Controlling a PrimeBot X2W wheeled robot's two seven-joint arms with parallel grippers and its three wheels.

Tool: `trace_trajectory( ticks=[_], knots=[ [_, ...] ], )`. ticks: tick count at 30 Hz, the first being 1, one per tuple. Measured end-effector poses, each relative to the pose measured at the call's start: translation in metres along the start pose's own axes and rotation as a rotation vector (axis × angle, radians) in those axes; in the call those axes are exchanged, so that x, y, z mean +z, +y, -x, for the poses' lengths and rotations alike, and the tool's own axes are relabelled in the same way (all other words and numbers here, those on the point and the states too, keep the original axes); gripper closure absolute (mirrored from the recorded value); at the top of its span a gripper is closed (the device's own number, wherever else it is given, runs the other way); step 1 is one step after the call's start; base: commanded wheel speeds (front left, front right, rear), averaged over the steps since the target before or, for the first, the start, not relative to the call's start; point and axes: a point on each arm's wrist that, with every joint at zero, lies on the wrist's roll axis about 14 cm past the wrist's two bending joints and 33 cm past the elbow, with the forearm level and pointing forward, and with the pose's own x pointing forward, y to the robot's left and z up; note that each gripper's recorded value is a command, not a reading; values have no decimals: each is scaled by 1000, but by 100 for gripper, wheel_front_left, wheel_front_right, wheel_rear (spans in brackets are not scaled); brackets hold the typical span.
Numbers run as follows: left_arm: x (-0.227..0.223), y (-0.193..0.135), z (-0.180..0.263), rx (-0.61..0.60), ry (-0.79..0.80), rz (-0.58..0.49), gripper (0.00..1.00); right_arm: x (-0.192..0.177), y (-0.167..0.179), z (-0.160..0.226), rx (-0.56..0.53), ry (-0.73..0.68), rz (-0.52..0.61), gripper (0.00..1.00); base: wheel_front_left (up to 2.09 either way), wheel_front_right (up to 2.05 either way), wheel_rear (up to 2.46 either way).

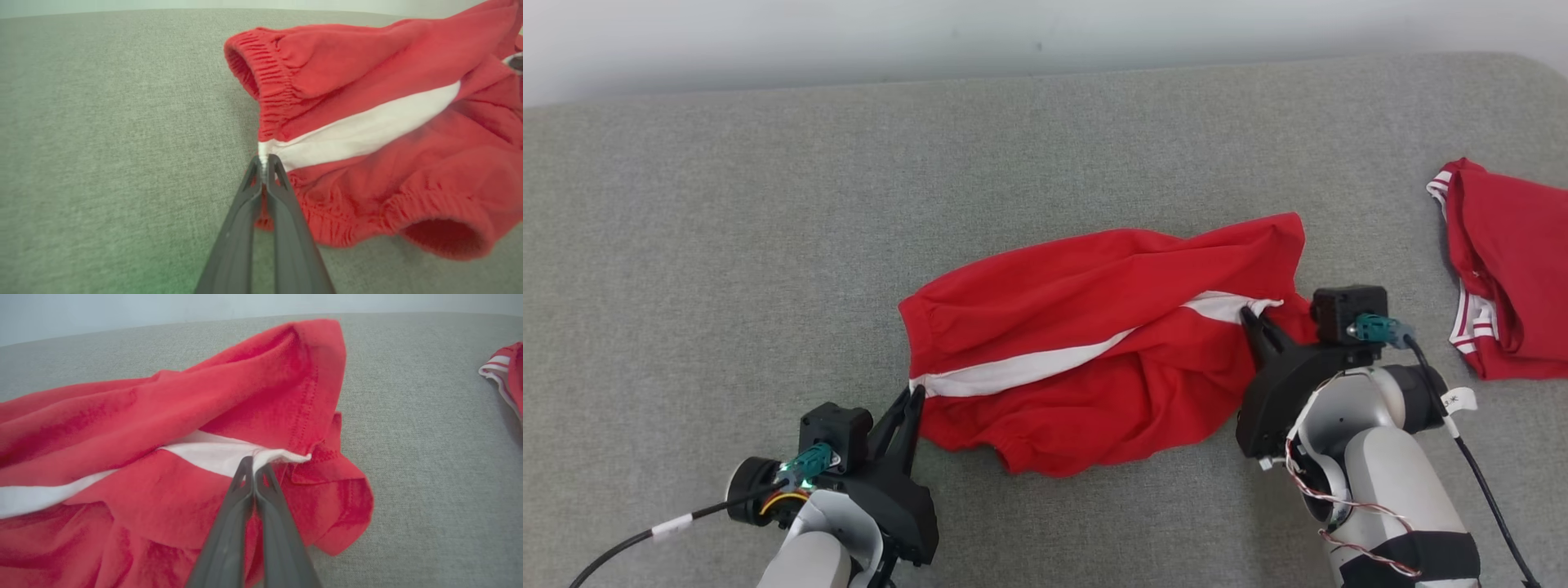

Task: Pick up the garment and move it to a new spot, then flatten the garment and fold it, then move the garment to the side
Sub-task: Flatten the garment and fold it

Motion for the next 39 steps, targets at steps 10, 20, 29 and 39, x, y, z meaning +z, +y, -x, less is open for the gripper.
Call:
trace_trajectory(
  ticks=[10,20,29,39],
  knots=[
    [61,9,8,36,-248,179,100,54,0,15,0,-215,-6,100,0,0,0],
    [182,4,37,-77,-583,343,100,158,-2,75,35,-596,1,100,0,0,0],
    [272,-25,77,-252,-764,337,100,219,-12,135,31,-837,55,100,0,0,0],
    [314,-64,109,-453,-816,402,100,256,-24,189,-8,-1034,73,100,0,0,0]
  ],
)
